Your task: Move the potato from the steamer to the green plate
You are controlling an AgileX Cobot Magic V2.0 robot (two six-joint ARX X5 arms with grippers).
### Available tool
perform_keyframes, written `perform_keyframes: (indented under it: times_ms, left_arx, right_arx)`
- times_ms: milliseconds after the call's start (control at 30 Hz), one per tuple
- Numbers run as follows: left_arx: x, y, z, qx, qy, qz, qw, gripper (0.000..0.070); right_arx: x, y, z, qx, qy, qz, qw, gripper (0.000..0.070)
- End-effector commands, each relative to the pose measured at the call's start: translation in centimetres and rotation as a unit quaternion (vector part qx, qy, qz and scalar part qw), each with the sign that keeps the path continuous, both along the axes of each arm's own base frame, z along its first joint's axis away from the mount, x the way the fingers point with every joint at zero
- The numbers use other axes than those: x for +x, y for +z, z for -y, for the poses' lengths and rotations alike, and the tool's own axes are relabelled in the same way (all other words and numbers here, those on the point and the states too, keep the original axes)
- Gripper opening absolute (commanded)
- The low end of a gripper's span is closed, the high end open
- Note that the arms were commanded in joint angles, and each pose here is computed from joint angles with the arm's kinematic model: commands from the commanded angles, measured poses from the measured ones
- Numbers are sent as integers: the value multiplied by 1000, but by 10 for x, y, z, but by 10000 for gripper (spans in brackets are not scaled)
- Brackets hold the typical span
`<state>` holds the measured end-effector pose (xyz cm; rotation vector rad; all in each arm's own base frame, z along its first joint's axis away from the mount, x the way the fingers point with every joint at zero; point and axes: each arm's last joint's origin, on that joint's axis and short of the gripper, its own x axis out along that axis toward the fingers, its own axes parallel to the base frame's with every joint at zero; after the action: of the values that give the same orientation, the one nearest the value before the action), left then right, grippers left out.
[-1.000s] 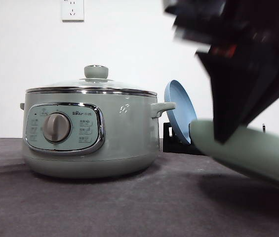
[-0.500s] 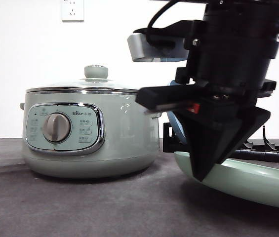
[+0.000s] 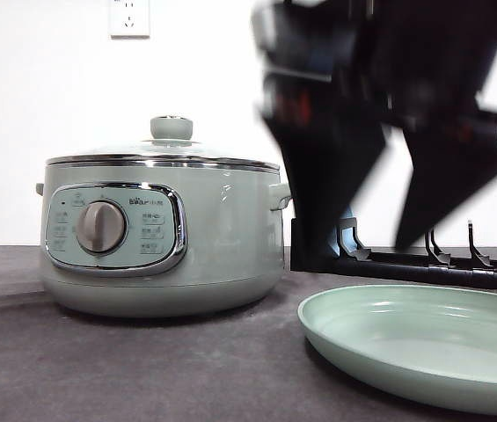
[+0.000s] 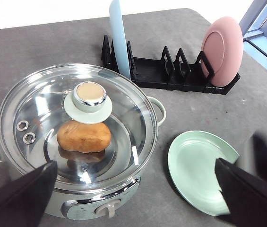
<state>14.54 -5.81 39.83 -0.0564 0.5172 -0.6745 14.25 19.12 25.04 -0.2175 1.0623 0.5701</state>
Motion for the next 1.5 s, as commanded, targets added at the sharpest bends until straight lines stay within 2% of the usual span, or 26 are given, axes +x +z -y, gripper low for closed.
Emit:
perform_keyframes:
  times_ms: [0,267,467,600,767,1200,1467]
  left_arx:
    - [0,6,1,0,-6,15,1000,700]
    - [0,6,2,0,-11,15,1000,700]
    - [-1,6,3,0,-13,15,1000,700]
    - [-1,6,3,0,-13,15,1000,700]
    - [-1,6,3,1,-15,15,1000,700]
    - [5,1,8,14,-26,-6,1000,700]
    - [35,5,20,37,-32,-59,997,700]
  right_arx:
    - [2,11,6,5,19,13,1000,552]
    - [12,61,66,98,-23,66,993,565]
    - [6,79,111,132,-61,100,984,694]
    - [-4,87,130,169,-63,108,978,700]
    - [-24,97,138,220,-33,123,967,700]
    - [-76,113,156,264,-25,200,943,700]
    - [-82,114,158,269,-26,208,940,700]
